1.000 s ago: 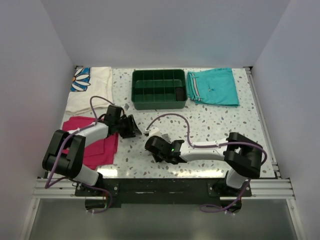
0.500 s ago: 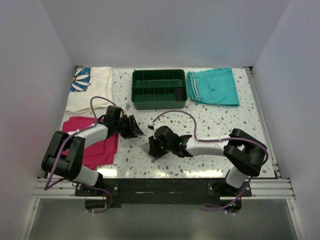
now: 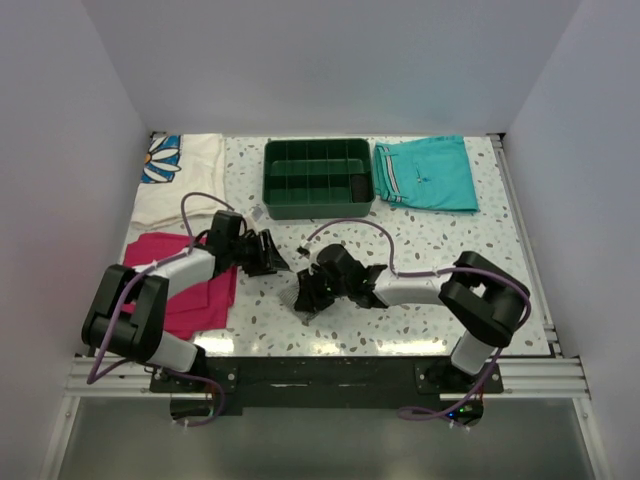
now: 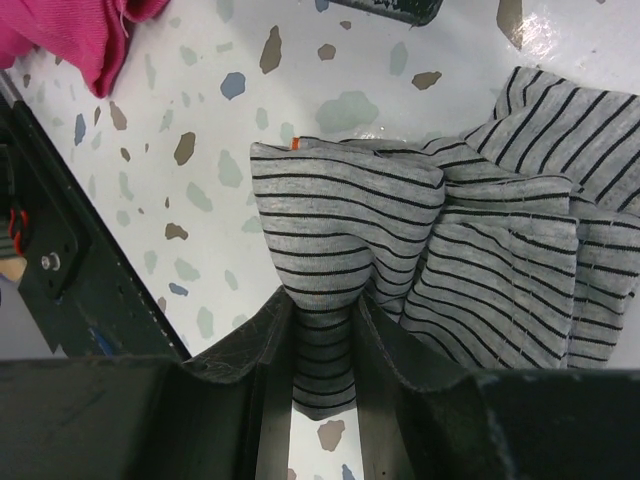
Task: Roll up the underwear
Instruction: Roll the underwear to the center of the board.
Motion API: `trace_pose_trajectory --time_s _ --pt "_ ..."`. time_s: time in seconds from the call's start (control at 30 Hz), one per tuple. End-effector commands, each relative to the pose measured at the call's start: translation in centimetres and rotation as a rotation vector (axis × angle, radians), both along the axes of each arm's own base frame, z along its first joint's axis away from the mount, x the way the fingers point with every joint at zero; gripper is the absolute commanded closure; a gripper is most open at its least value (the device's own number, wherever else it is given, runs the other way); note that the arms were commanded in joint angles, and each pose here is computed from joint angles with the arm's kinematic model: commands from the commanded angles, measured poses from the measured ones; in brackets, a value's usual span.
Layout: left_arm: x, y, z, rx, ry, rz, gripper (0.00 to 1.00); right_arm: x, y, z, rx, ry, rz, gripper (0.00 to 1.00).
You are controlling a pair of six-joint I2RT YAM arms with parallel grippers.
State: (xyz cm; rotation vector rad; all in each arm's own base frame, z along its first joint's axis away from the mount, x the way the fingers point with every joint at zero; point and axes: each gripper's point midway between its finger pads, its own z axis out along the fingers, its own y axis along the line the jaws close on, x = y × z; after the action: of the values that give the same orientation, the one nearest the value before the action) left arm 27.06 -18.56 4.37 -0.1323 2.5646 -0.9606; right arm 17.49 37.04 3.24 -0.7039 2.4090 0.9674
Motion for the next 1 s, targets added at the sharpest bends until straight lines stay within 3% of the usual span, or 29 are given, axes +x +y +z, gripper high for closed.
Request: trace_pose_trajectory --time_s 0.0,0.27,0.63,0.97 --pt "-0.2 -0.6 1.1 -0.043 -0.061 -0.052 0.48 -3.2 -4.2 -5.3 -0.178 0.144 0.064 0.85" --pt "-2.0 -1.2 1.1 -0.115 -0.07 -0.066 0.46 -2.8 -5.3 -5.0 -0.086 0.248 0.054 0.85" --pt "-2.6 -2.2 2.8 -0.179 -0.141 -0.12 0.44 -2.7 -6.6 -6.2 -0.121 0.329 0.08 0.85" --pt "-4.5 -2.9 1.5 -0.197 -0.1 -0.144 0.39 -1.7 -7.2 -6.3 -0.146 0.367 0.087 0.85"
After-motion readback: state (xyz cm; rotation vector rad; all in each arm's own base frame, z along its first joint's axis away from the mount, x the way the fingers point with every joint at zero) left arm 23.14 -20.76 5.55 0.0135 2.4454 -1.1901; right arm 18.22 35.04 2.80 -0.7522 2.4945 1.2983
